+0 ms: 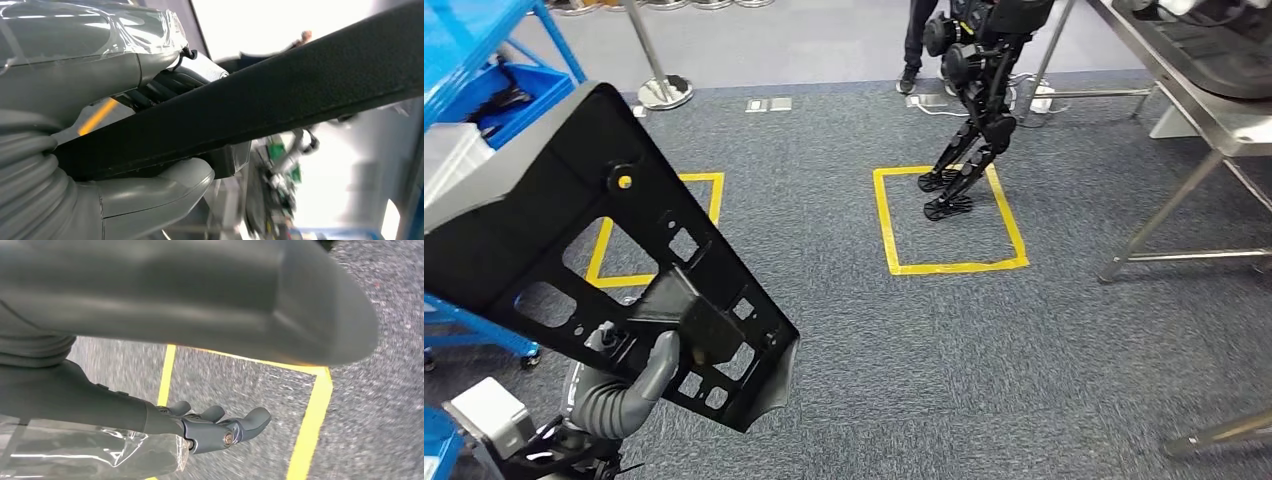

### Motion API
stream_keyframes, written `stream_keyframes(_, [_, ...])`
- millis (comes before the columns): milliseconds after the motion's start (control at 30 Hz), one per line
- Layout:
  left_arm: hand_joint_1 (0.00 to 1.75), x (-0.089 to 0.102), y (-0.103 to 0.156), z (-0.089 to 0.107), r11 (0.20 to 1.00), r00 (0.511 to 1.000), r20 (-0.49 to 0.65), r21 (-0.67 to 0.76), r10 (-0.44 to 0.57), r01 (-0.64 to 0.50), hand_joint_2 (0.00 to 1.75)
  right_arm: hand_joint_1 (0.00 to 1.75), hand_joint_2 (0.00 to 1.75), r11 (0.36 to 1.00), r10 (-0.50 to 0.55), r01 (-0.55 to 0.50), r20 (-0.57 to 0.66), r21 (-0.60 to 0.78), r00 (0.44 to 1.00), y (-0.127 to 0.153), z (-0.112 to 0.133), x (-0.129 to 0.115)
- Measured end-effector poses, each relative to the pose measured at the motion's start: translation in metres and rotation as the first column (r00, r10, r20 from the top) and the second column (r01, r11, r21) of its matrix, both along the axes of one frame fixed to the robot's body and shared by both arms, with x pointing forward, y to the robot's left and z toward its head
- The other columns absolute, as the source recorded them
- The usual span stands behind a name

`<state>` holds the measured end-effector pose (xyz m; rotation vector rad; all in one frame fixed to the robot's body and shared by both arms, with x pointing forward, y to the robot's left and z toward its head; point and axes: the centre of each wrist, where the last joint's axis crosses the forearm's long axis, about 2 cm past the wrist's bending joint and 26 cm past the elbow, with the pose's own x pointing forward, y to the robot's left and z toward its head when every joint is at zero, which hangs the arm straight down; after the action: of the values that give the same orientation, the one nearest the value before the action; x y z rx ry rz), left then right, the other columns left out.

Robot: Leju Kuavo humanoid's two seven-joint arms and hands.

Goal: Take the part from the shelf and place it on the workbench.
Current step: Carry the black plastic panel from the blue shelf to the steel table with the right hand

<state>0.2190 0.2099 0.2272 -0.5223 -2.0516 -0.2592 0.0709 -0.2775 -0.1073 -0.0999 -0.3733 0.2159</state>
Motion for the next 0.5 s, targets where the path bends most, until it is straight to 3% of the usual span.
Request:
stream_keyframes(300, [1.75,0.016,-0.037,0.014,0.995,0.994,0.042,-0.024,-0.097,0.099,1.75,0.00,0.00,0.996,-0.087,0.087,-0.044,0.012,0.995,-0.012,-0.001,-0.002])
stream_keyframes(500, [1.75,0.022,-0.055,0.014,0.989,0.989,0.037,-0.027,-0.142,0.143,1.75,0.00,0.00,0.996,-0.091,0.092,-0.071,0.011,0.993,-0.014,-0.001,-0.002])
